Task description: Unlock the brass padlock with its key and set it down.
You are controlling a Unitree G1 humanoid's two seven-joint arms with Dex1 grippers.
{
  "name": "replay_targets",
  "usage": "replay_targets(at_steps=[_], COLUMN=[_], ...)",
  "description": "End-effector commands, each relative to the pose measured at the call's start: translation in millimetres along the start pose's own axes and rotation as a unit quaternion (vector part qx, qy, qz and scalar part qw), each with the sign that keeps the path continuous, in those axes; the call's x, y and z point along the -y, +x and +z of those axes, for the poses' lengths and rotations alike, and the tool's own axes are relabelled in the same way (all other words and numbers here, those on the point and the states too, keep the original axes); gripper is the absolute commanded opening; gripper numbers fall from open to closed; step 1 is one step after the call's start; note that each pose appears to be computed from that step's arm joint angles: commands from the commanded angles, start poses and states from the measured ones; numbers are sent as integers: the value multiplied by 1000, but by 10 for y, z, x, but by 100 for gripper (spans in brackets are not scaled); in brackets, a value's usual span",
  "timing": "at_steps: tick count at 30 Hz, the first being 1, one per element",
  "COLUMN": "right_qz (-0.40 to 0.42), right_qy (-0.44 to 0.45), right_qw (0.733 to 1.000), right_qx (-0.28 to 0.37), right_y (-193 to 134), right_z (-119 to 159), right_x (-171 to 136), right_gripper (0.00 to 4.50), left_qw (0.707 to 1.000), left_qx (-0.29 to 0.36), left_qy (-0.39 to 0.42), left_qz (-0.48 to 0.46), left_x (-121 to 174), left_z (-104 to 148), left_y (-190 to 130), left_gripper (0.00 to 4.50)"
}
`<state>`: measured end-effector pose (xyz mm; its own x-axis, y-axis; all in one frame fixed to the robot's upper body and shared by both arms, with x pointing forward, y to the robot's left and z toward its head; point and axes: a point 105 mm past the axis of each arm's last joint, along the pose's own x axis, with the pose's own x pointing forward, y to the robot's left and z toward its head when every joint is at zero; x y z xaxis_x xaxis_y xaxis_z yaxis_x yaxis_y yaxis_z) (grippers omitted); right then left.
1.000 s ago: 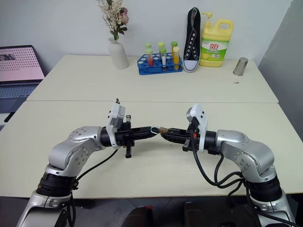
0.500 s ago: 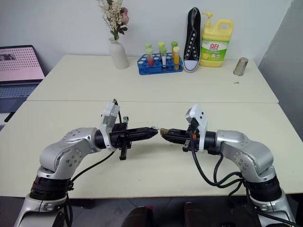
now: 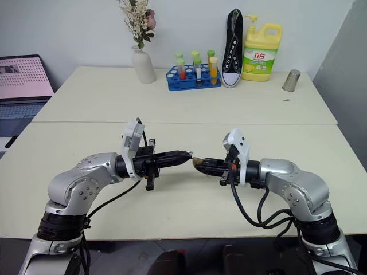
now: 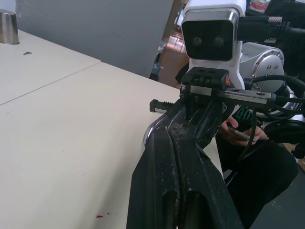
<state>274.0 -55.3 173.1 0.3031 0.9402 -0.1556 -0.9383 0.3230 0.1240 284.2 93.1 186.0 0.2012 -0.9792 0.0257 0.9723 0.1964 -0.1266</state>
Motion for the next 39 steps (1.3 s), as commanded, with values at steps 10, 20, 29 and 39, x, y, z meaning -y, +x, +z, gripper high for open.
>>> replay_targets(at_steps=[10, 20, 29, 39], right_qz=[1, -2, -30, -17], right_qy=[7, 56, 168, 213], right_qw=[1000, 995, 978, 956], right_qx=[-6, -82, -120, -201], right_y=[-65, -11, 180, 104], right_z=[-6, -341, -607, -871], right_x=[-3, 73, 352, 323], right_gripper=[16, 16, 16, 16], left_qw=[941, 924, 928, 927], left_qx=[-155, -191, -199, -200], left_qy=[297, 330, 315, 318], left_qz=[46, 28, 19, 11], left_x=[-140, -123, -40, 9], left_z=[-123, -471, -560, -653], left_y=[-340, -546, -564, -508], left_gripper=[18, 321, 450, 450])
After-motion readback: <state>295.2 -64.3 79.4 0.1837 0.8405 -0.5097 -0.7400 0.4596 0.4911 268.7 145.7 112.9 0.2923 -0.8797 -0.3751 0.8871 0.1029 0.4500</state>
